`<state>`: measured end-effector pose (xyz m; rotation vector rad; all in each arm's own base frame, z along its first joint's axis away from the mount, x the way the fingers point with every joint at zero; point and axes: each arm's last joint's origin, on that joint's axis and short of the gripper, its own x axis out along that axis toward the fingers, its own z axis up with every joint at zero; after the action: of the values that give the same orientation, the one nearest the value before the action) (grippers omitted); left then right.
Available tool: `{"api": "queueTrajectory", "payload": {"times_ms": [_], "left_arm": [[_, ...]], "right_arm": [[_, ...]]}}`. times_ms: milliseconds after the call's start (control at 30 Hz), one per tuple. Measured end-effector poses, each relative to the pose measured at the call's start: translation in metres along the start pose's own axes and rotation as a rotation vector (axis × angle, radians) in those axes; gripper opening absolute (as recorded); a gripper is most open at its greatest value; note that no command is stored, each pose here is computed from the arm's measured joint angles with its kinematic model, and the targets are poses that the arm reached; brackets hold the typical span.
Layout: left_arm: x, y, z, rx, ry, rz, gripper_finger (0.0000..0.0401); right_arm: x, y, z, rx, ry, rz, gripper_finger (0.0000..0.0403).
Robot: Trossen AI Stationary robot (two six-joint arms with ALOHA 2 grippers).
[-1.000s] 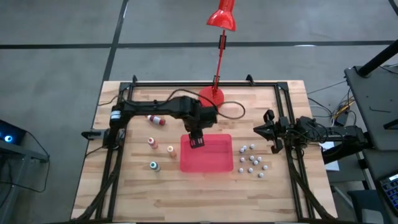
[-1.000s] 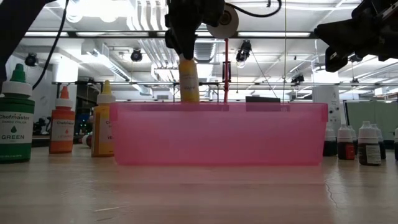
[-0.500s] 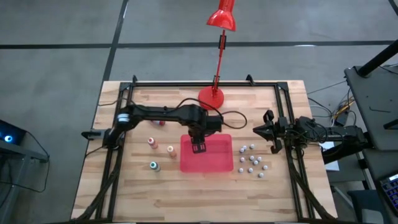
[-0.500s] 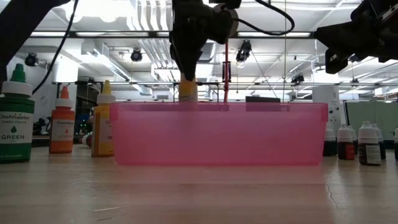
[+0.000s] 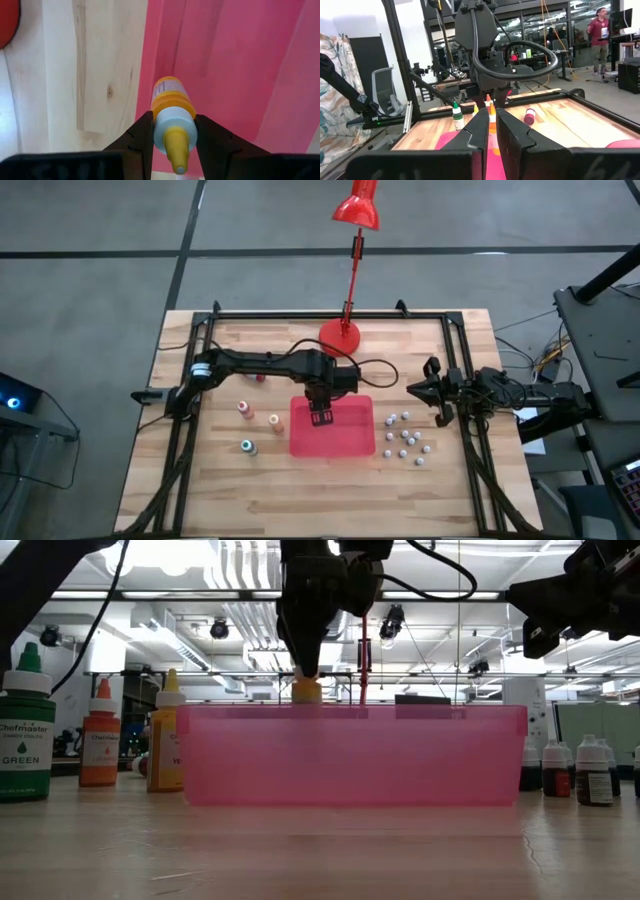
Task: Pick & Place food coloring
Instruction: Put the top large yellow food coloring bottle into the red bin
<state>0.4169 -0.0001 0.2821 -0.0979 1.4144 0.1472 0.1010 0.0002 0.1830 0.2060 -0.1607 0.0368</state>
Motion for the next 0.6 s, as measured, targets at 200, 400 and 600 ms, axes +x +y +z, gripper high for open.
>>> {"api": "queueTrajectory", "payload": {"times_ms": [200, 400, 600], "left_arm": [[0.009, 0.001, 0.000, -0.004, 0.005, 0.002, 0.0094], [0.021, 0.002, -0.002, -0.011, 0.026, 0.005, 0.0096], [0.031, 0.006, -0.003, -0.025, 0.029, 0.007, 0.0097]], "right_arm": [[0.000, 0.000, 0.000, 0.000, 0.000, 0.000, 0.0029], [0.000, 0.000, 0.000, 0.000, 0.000, 0.000, 0.0029], [0.000, 0.000, 0.000, 0.000, 0.000, 0.001, 0.0029]]}}
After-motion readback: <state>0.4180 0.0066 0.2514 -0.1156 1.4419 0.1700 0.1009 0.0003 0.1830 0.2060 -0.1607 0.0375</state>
